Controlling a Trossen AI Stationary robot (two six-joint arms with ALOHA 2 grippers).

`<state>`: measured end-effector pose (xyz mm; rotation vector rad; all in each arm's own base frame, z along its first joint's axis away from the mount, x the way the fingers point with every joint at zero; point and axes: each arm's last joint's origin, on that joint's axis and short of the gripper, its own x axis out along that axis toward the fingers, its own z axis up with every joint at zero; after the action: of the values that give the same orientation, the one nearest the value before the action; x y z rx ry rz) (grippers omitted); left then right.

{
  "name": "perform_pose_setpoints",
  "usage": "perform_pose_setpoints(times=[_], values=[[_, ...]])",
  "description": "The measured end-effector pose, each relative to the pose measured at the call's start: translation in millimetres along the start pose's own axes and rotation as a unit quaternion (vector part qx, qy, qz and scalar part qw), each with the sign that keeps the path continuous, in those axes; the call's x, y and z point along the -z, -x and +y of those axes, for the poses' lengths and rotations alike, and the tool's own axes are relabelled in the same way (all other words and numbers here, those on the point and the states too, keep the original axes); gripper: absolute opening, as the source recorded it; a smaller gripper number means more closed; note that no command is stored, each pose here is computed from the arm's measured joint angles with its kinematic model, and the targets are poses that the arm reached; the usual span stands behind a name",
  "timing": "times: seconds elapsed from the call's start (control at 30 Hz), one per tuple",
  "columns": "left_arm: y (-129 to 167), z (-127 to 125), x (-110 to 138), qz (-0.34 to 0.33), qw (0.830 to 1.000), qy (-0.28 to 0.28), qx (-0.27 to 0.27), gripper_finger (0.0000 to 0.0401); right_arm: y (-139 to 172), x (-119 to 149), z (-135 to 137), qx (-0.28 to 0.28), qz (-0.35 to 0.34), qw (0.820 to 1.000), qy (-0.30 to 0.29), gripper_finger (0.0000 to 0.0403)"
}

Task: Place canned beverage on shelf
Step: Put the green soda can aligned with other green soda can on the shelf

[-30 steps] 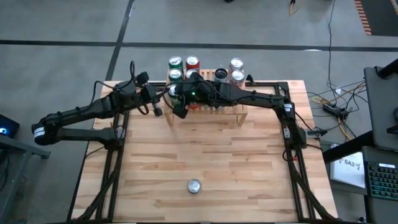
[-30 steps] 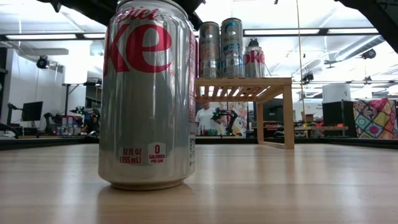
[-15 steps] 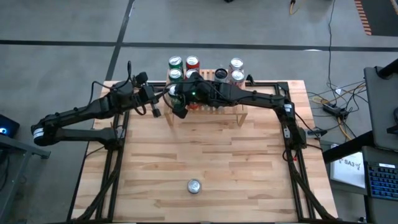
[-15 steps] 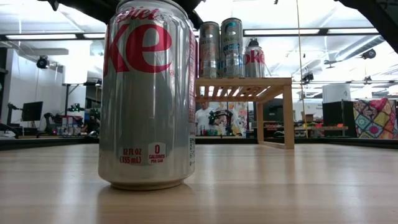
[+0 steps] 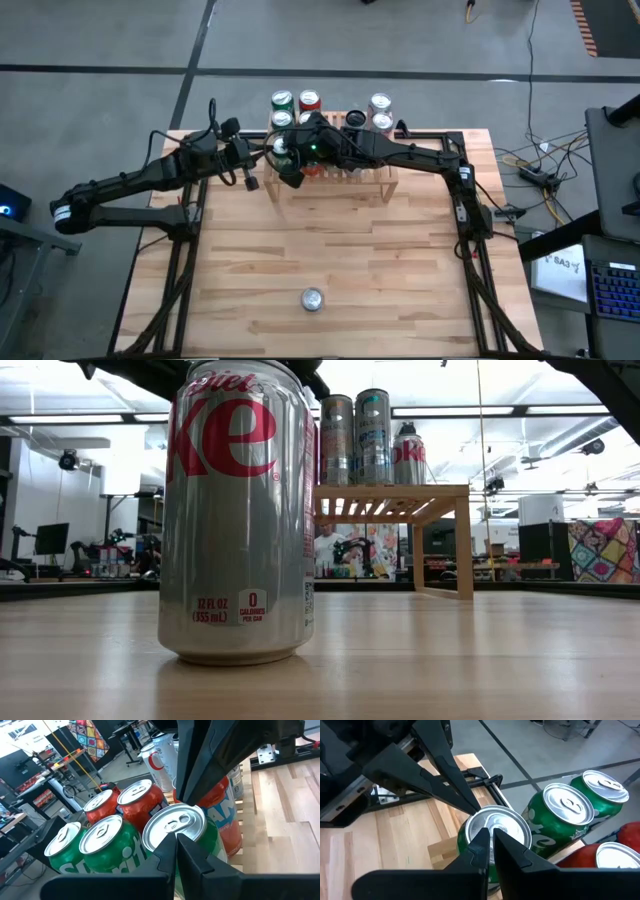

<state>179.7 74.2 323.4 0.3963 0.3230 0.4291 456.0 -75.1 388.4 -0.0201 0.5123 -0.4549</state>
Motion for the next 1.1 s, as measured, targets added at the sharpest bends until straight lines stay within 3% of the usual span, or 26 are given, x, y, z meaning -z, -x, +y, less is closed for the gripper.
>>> perform_pose_setpoints(times=[1.1], values=[[-0.1,2.4,-0.9,0.004,0.999,0.017,-0.033,0.0,-11.0,9.3,4.4,-0.003,0.013,1.0,-0.022,0.0013]])
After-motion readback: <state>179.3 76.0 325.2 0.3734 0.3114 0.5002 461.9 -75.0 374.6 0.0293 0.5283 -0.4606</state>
